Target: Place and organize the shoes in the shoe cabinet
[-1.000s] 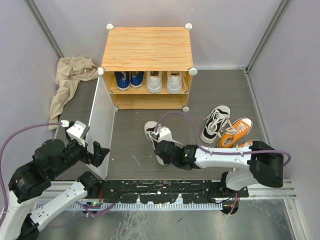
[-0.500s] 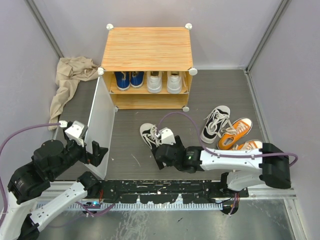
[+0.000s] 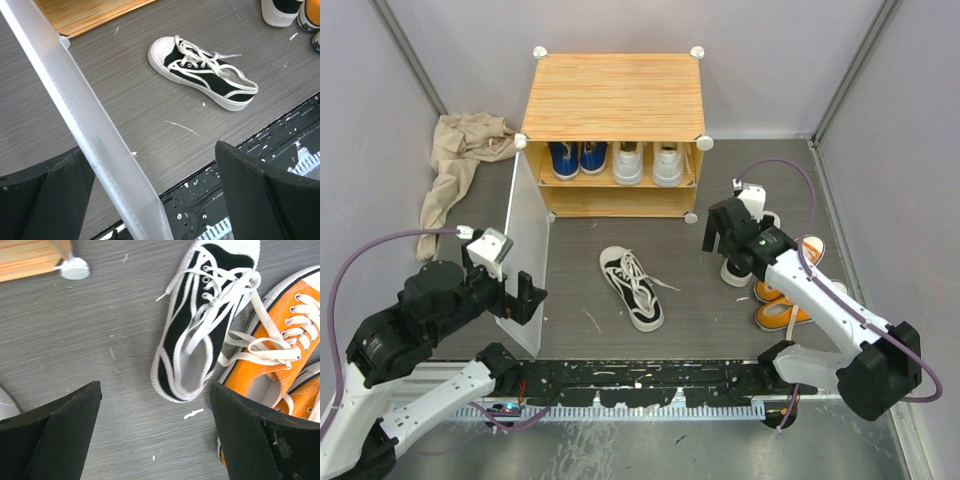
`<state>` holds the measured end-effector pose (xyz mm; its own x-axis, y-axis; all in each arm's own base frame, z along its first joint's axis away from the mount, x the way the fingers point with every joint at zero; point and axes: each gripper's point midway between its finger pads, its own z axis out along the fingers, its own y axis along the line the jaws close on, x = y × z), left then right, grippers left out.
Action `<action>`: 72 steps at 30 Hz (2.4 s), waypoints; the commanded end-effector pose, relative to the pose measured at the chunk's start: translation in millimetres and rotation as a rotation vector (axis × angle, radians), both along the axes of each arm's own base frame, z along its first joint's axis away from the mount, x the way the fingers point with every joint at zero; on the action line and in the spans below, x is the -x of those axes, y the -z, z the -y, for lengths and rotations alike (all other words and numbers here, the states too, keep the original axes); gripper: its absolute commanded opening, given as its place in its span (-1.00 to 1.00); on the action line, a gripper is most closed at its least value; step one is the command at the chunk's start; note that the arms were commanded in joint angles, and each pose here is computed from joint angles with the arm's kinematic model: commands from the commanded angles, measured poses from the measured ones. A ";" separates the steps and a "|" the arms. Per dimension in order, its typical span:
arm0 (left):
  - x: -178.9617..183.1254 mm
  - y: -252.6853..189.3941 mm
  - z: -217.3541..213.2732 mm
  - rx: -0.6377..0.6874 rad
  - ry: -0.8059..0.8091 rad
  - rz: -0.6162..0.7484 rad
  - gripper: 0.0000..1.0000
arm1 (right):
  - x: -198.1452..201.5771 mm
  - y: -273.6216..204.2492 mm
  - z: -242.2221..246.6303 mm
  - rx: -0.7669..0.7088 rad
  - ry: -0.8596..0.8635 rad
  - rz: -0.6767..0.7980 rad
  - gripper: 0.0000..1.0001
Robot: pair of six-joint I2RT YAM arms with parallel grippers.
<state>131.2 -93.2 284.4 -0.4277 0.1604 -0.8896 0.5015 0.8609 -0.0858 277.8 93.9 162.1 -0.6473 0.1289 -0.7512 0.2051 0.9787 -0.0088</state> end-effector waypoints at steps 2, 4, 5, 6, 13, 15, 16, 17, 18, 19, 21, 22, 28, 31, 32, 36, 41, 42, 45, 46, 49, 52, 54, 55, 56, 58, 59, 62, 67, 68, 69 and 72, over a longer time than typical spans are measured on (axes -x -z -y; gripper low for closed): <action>-24.9 -13.3 24.5 0.028 0.023 0.051 0.96 | -14.2 30.1 15.7 -0.027 -0.023 -0.087 0.81; -27.8 -10.6 29.7 0.031 0.032 0.044 0.96 | -18.0 41.6 20.9 -0.042 -0.013 -0.105 0.77; -29.1 -8.6 31.7 0.029 0.034 0.038 0.96 | -21.3 46.5 22.2 -0.049 -0.013 -0.104 0.75; -30.2 -7.1 33.0 0.026 0.035 0.034 0.96 | -21.5 53.9 23.9 -0.048 -0.014 -0.115 0.73; -32.3 -2.5 31.4 0.029 0.012 0.027 0.96 | -34.4 80.3 17.1 -0.058 -0.052 -0.135 0.53; -30.3 -3.0 31.0 0.040 0.012 0.026 0.96 | -32.4 90.6 14.2 -0.068 -0.059 -0.158 0.45; -29.0 -3.5 31.0 0.044 0.015 0.026 0.96 | -30.2 95.9 13.8 -0.069 -0.062 -0.170 0.38; -27.3 -4.7 31.2 0.050 0.022 0.027 0.96 | -27.4 100.9 14.4 -0.067 -0.062 -0.183 0.27; -25.8 -6.1 31.5 0.058 0.026 0.027 0.96 | -24.5 104.4 15.4 -0.065 -0.061 -0.192 0.13; -24.1 -8.7 32.3 0.069 0.032 0.028 0.96 | -21.5 106.6 16.8 -0.062 -0.060 -0.199 0.04; -19.4 -13.4 33.2 0.092 0.047 0.032 0.96 | -15.4 109.4 19.1 -0.058 -0.060 -0.204 0.00; -17.7 -15.2 32.9 0.103 0.049 0.033 0.96 | -12.0 110.4 20.5 -0.057 -0.061 -0.205 -0.04; -6.7 -22.6 23.1 0.138 0.037 0.050 0.96 | -0.1 95.8 15.1 -0.103 -0.115 -0.164 -0.84; 1.4 -31.7 21.9 0.172 0.058 0.067 0.96 | 8.5 70.7 3.7 -0.145 -0.178 -0.113 -0.97; 4.4 -35.2 22.4 0.185 0.070 0.072 0.96 | 12.4 60.9 -0.3 -0.154 -0.202 -0.100 -0.97; 14.5 -43.9 26.9 0.221 0.125 0.082 0.96 | 32.5 18.6 -30.2 -0.184 -0.337 -0.049 -0.97; 16.3 -46.0 25.8 0.237 0.120 0.083 0.96 | 68.4 -22.1 -91.7 -0.235 -0.542 -0.016 -0.97; 15.8 -45.8 25.1 0.239 0.113 0.082 0.96 | 74.7 -29.7 -102.8 -0.251 -0.578 -0.009 -0.98; 15.9 -44.5 22.8 0.240 0.103 0.086 0.96 | 92.2 -54.0 -136.3 -0.295 -0.692 0.004 -0.97; 16.0 -43.9 22.4 0.239 0.102 0.087 0.96 | 98.0 -61.2 -147.1 -0.302 -0.732 0.007 -0.97; 16.1 -41.6 20.0 0.232 0.096 0.091 0.96 | 115.9 -82.8 -181.3 -0.298 -0.857 0.042 -0.97; 17.2 -40.1 18.2 0.226 0.094 0.090 0.96 | 131.6 -90.7 -218.1 -0.279 -0.987 0.072 -0.98; 18.5 -41.1 16.8 0.226 0.095 0.093 0.96 | 140.4 -86.0 -242.4 -0.260 -1.065 0.074 -0.97; 19.3 -41.9 16.1 0.229 0.093 0.094 0.96 | 144.8 -80.4 -253.7 -0.248 -1.102 0.070 -0.97; 20.1 -42.1 15.2 0.231 0.093 0.096 0.96 | 149.1 -73.8 -264.8 -0.235 -1.133 0.067 -0.98; 21.5 -42.0 13.7 0.234 0.092 0.100 0.96 | 154.7 -61.6 -284.1 -0.231 -1.184 0.064 -0.98; 21.8 -41.3 13.3 0.235 0.090 0.099 0.96 | 154.8 -55.3 -291.6 -0.237 -1.195 0.069 -0.98; 22.8 -39.3 12.6 0.238 0.089 0.097 0.96 | 143.2 -16.4 -300.0 -0.191 -1.150 0.061 -0.98; 23.6 -35.6 11.9 0.236 0.087 0.091 0.96 | 146.9 63.0 -299.9 -0.116 -1.148 -0.055 -0.98; 23.6 -35.6 11.8 0.235 0.087 0.092 0.96 | 146.2 69.3 -298.9 -0.121 -1.132 -0.056 -0.98; 23.5 -34.7 12.1 0.232 0.089 0.089 0.96 | 142.1 80.7 -289.9 -0.098 -1.090 -0.058 -0.97; 22.8 -32.4 13.0 0.227 0.090 0.083 0.96 | 137.8 93.6 -276.9 -0.069 -1.038 -0.061 -0.62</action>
